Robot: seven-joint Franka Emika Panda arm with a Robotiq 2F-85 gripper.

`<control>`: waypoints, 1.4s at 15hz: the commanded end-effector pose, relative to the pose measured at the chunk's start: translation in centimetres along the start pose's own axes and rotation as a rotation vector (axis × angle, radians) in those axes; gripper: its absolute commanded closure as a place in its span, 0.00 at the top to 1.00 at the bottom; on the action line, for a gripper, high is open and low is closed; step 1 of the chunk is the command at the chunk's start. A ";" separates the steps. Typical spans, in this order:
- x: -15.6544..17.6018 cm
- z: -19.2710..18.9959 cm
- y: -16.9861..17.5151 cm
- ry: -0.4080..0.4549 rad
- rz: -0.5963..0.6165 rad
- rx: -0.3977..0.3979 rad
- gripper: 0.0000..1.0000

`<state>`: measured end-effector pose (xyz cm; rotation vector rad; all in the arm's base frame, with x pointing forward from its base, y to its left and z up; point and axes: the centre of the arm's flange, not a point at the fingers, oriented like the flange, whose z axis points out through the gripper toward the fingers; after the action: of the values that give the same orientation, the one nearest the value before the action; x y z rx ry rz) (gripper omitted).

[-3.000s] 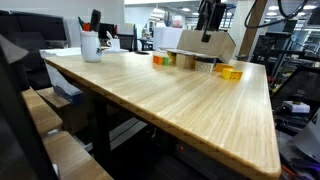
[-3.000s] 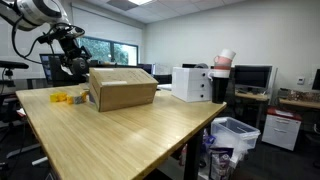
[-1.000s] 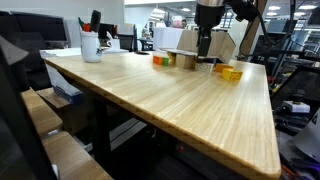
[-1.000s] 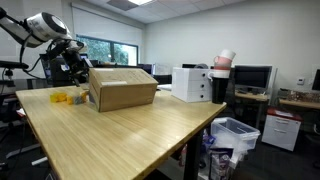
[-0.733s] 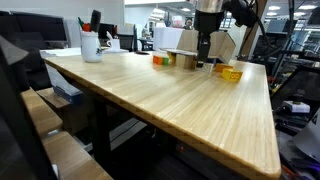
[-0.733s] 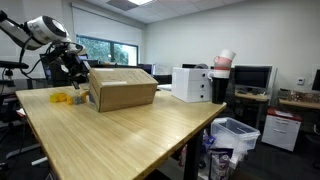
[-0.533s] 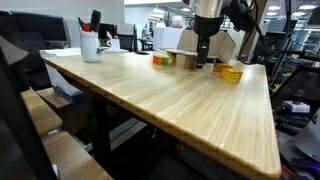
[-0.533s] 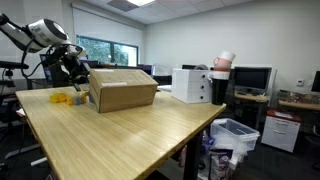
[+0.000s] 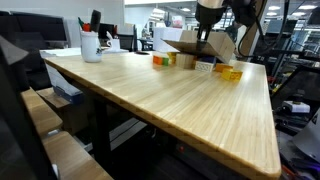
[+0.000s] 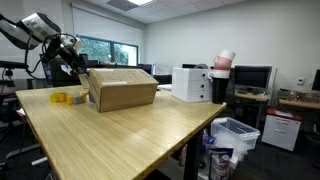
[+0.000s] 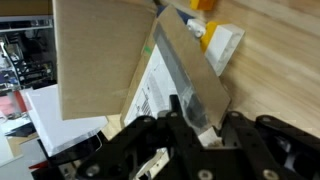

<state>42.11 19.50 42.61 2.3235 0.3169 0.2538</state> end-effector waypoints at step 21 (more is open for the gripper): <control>-1.6 -4.0 -0.9 0.013 -0.016 0.060 0.77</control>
<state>39.76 22.36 46.30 2.3674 0.3125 0.3028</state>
